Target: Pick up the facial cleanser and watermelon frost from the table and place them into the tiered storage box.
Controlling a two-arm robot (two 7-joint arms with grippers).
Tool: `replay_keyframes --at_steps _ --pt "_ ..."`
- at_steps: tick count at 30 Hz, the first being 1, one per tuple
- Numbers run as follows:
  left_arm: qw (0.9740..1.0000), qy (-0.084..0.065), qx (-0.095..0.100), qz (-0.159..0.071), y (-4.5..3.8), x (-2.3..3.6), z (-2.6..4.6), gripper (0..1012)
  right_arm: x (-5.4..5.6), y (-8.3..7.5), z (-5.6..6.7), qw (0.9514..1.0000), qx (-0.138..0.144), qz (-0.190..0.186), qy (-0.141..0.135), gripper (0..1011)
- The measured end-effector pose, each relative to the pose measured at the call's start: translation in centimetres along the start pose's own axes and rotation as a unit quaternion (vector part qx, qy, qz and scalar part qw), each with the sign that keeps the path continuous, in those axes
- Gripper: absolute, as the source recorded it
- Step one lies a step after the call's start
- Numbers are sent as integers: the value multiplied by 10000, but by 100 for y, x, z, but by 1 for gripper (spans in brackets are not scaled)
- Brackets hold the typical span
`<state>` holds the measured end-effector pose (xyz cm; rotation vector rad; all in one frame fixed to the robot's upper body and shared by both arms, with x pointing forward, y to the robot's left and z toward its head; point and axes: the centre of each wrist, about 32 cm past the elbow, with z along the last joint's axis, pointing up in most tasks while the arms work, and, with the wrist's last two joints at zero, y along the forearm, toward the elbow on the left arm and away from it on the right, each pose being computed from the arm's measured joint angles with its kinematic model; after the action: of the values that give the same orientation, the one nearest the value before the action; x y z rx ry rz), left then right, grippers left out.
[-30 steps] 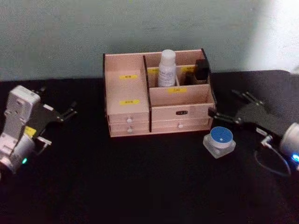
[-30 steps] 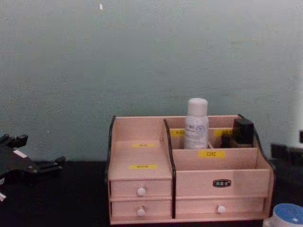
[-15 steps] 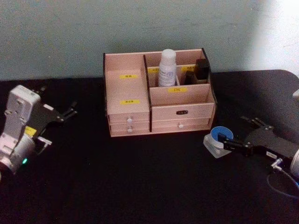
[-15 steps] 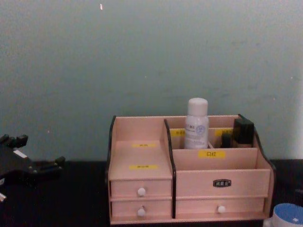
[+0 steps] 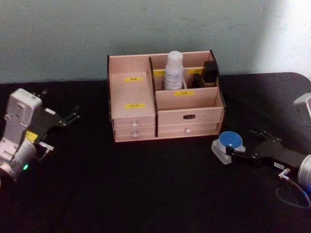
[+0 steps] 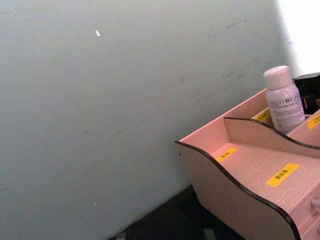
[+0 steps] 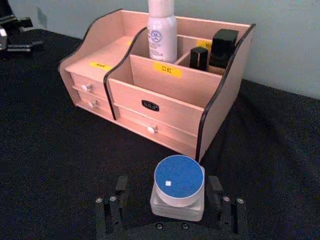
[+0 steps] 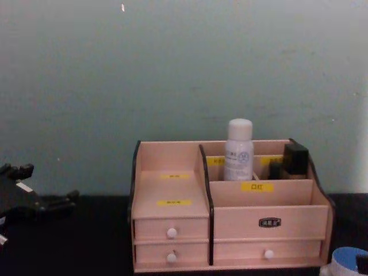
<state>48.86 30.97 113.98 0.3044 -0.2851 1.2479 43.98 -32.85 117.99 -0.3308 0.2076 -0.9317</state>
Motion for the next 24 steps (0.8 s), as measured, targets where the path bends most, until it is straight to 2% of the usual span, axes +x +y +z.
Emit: replay_keyframes --at_steps 24 --pt "10000 0 0 0 0 0 0 1001 32 168 -71 9998 -163 -78 -102 1002"
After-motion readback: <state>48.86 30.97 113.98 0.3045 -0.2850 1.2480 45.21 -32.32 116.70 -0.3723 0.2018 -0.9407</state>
